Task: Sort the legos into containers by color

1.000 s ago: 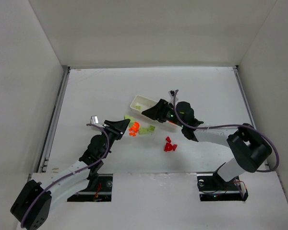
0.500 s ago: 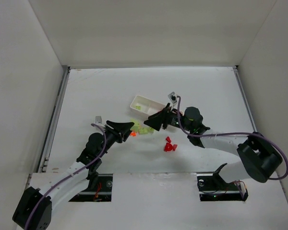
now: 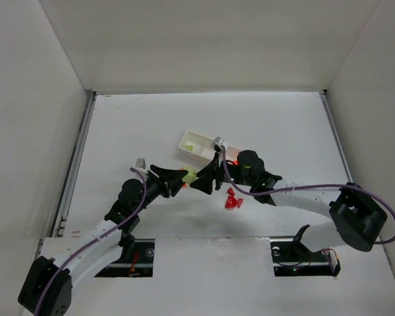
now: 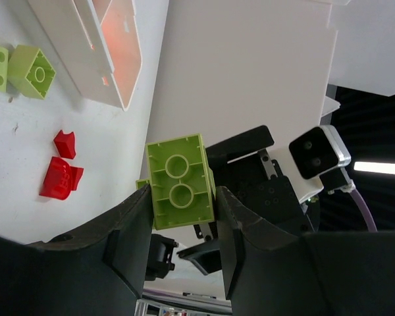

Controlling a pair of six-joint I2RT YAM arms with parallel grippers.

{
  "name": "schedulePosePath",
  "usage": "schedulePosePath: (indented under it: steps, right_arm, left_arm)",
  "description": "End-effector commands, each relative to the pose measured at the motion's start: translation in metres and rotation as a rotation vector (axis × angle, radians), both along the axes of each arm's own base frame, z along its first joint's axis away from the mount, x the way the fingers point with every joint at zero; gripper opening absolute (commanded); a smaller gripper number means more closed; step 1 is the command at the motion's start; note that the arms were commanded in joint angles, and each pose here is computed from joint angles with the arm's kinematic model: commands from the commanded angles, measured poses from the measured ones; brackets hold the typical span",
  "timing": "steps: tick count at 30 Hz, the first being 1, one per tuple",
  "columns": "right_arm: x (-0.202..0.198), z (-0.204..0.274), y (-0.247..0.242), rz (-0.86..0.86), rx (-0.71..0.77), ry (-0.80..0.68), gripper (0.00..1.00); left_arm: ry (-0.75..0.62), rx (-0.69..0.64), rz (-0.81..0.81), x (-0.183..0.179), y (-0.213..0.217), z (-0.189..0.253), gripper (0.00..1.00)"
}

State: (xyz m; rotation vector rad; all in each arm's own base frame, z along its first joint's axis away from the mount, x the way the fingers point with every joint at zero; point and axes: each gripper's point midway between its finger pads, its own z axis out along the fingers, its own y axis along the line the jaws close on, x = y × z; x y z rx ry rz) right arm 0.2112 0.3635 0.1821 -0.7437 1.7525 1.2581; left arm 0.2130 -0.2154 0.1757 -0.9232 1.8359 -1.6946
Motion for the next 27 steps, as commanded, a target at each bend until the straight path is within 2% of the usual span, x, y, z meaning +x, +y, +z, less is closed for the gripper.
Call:
schedulePosePath:
  steps: [1,4,11,13,17,19,27]
  right_arm:
    - [0.002,0.021,0.011,0.014,0.021,-0.072,0.65]
    - [0.005,0.021,0.014,0.012,0.014,-0.071,0.59]
    - [0.011,0.027,0.02,-0.01,0.019,-0.09,0.55]
    - [0.012,0.026,0.021,-0.013,0.015,-0.09,0.51]
    - [0.011,0.026,0.022,-0.012,0.016,-0.087,0.35]
    - [0.01,0.029,0.019,-0.019,0.026,-0.088,0.31]
    - [0.017,0.037,-0.013,-0.089,0.038,-0.093,0.28]
  left_arm:
    - [-0.022,-0.043,-0.013,0.001,-0.001,0.017,0.13]
    - [-0.035,-0.043,-0.023,0.001,-0.002,0.022,0.13]
    - [-0.036,-0.04,-0.038,-0.001,-0.004,0.019,0.13]
    - [-0.041,-0.047,-0.038,-0.003,-0.005,0.019,0.13]
    - [-0.043,-0.047,-0.031,-0.002,-0.002,0.018,0.13]
    - [-0.038,-0.04,-0.019,0.0,0.001,0.013,0.13]
    - [-0.014,0.031,0.112,0.021,0.035,-0.019,0.11]
